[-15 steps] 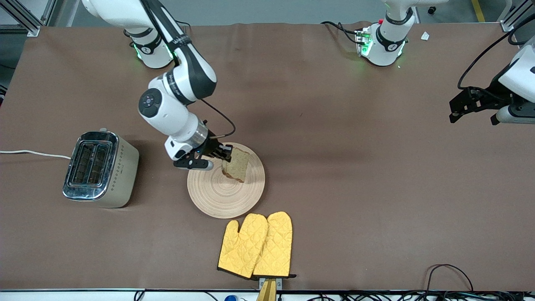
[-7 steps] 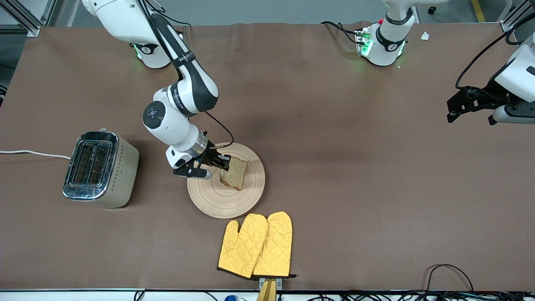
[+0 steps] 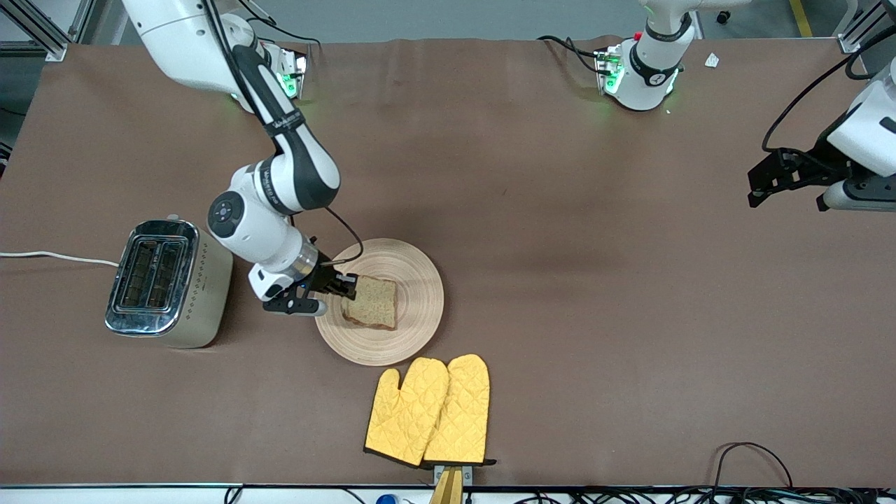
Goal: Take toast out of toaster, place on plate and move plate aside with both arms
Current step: 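Lower the bread onto the plate and open the right gripper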
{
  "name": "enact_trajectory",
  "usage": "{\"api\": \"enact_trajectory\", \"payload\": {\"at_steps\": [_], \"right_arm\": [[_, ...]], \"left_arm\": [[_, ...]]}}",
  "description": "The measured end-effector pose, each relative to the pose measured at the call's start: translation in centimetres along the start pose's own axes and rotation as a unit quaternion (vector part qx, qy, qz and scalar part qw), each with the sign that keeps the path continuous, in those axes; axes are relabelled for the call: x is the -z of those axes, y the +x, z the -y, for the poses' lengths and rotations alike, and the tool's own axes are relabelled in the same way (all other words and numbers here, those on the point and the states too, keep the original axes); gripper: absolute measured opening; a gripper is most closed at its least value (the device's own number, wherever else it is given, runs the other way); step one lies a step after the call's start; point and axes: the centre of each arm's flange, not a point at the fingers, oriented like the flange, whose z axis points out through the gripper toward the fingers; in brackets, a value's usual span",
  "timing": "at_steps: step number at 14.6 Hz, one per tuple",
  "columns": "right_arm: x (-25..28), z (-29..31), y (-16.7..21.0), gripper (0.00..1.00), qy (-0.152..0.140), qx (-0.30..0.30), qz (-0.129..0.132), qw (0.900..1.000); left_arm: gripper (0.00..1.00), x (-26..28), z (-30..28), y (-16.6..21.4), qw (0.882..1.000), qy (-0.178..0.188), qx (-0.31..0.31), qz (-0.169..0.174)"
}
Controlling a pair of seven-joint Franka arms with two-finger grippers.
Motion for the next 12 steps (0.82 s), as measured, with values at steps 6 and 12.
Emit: {"api": "enact_trajectory", "payload": {"at_steps": [6, 12], "right_arm": [[-2.1, -3.6, -1.2, 0.1, -0.018, -0.006, 0.021, 1.0], [-1.8, -5.2, -0.5, 0.43, -0.02, -0.018, 0.018, 0.999]], "left_arm": [[1.0, -2.0, 0.1, 0.1, 0.999, 0.0, 0.0, 0.039], [1.0, -2.1, -0.6, -0.1, 0.999, -0.003, -0.006, 0.048]]}}
